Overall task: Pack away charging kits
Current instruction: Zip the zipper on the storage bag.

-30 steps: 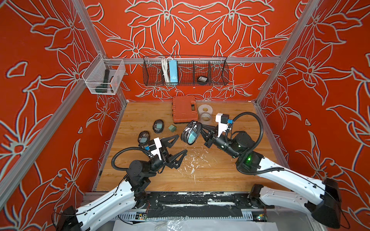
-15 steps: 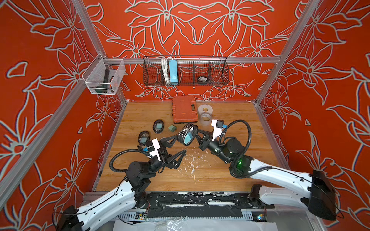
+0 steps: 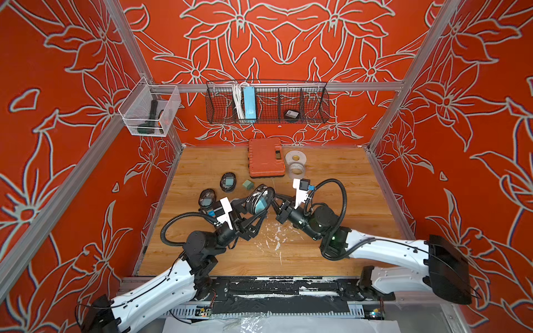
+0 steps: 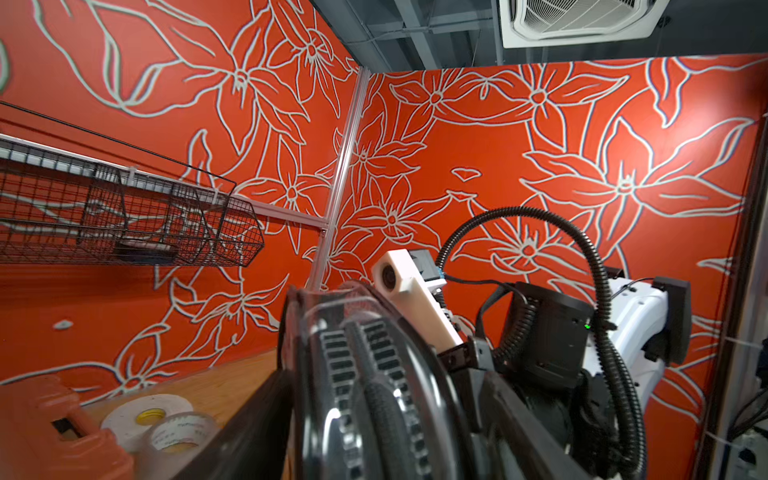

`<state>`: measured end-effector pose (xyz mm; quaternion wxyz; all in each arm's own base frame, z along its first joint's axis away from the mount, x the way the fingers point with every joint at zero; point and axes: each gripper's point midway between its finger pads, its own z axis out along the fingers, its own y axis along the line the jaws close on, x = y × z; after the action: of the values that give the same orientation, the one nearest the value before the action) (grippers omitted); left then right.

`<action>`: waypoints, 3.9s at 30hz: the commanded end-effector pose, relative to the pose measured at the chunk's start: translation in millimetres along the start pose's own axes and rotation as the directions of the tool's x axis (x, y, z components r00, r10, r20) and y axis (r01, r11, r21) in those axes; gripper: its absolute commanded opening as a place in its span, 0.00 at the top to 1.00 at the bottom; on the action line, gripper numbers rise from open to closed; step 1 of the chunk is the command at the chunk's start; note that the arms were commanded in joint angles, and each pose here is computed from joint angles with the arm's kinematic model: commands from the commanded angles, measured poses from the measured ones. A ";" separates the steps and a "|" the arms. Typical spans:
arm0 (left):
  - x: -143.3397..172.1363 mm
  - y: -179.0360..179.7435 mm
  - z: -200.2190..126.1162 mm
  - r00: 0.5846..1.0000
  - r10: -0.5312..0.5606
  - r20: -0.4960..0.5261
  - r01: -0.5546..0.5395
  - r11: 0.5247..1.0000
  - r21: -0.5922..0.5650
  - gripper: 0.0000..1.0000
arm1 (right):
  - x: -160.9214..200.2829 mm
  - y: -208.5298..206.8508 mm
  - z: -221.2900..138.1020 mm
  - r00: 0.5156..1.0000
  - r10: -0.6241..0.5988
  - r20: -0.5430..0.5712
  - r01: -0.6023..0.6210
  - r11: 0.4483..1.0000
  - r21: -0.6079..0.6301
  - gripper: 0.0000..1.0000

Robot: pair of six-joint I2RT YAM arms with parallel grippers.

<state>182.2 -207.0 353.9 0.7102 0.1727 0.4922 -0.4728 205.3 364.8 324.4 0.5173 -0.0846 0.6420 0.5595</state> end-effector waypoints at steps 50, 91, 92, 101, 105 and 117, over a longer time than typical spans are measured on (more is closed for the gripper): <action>50.9 22.8 71.9 0.923 -0.056 -0.381 0.019 0.995 -0.100 1.00 | -60.7 -90.9 -3.1 0.256 -0.927 -0.274 0.919 0.321 -0.229 1.00; 79.4 16.7 80.7 0.885 -0.090 -0.456 0.077 0.996 -0.047 1.00 | -146.4 -80.8 -6.7 -0.046 -0.964 -0.262 0.982 0.004 -0.190 1.00; 78.2 14.9 79.9 0.888 -0.088 -0.451 0.081 0.996 -0.036 1.00 | -143.8 -76.9 -8.6 -0.038 -0.968 -0.248 0.980 0.013 -0.201 1.00; 62.9 2.7 65.4 0.925 -0.132 -0.357 0.164 0.984 0.063 1.00 | -131.3 -62.6 -13.6 0.043 -0.982 -0.184 0.965 0.089 -0.247 1.00; 47.4 -4.8 57.5 0.945 -0.130 -0.300 0.168 0.980 0.105 1.00 | -110.7 -54.7 -18.4 0.117 -0.984 -0.134 0.935 0.154 -0.318 1.00; 33.2 -8.2 48.1 0.964 -0.113 -0.241 0.145 0.983 0.116 1.00 | -102.1 -56.4 -11.7 0.173 -0.975 -0.140 0.925 0.210 -0.318 1.00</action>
<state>221.0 -255.8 334.7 0.6101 0.2088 0.5787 -0.4993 259.7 296.9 324.1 0.5863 -0.6289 0.4734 0.1913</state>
